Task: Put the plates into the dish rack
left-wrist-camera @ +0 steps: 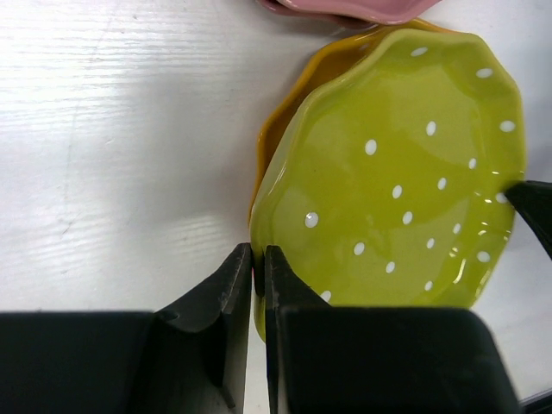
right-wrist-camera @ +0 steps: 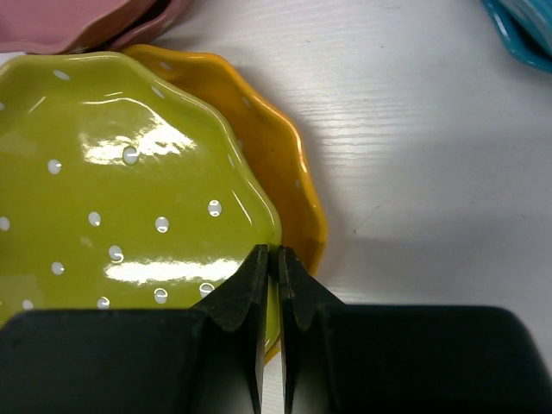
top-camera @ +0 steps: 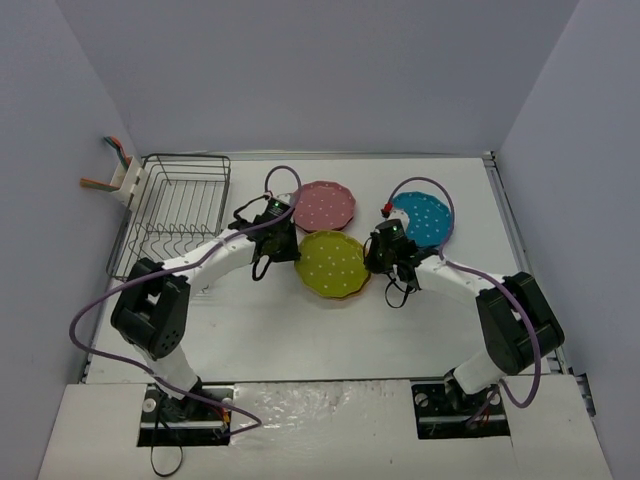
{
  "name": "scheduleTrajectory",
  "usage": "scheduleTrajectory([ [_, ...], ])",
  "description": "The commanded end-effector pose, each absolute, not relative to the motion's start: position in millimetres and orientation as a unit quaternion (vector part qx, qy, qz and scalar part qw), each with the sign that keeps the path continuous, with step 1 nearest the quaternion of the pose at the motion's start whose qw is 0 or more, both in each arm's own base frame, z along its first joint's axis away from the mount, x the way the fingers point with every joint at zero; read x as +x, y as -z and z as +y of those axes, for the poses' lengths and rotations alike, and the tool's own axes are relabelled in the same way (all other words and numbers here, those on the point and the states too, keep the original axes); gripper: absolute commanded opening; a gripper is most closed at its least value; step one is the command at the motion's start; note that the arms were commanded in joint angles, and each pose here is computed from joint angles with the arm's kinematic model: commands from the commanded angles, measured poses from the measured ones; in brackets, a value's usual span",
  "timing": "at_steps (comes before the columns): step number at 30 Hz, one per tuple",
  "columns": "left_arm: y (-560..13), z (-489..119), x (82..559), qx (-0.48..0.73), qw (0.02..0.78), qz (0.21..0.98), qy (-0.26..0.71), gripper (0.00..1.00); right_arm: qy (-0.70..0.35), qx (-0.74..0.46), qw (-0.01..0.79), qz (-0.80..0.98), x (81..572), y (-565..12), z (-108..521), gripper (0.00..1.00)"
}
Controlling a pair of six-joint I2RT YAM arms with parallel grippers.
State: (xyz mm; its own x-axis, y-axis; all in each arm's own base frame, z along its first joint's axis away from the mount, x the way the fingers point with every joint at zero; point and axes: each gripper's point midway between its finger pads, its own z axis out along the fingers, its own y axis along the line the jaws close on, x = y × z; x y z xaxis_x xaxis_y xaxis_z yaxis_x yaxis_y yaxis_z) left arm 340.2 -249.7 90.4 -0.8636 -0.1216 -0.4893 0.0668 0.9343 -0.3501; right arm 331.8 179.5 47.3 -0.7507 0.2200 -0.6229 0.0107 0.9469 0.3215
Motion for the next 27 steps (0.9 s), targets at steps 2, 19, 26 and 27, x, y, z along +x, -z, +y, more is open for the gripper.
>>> scheduleTrajectory([
  [2,-174,-254,349,-0.009,0.349,0.911,0.222,0.00,-0.220,0.041,0.414,0.882,362,-102,211,0.00],
  [19,-134,-234,344,-0.016,0.339,0.919,0.200,0.00,-0.251,0.023,0.390,0.886,363,-66,231,0.00],
  [26,-115,-230,343,-0.028,0.328,0.920,0.210,0.43,-0.246,0.023,0.388,0.888,361,-58,229,0.00],
  [27,-113,-231,344,-0.033,0.330,0.919,0.215,0.54,-0.244,0.023,0.388,0.889,361,-56,229,0.00],
])
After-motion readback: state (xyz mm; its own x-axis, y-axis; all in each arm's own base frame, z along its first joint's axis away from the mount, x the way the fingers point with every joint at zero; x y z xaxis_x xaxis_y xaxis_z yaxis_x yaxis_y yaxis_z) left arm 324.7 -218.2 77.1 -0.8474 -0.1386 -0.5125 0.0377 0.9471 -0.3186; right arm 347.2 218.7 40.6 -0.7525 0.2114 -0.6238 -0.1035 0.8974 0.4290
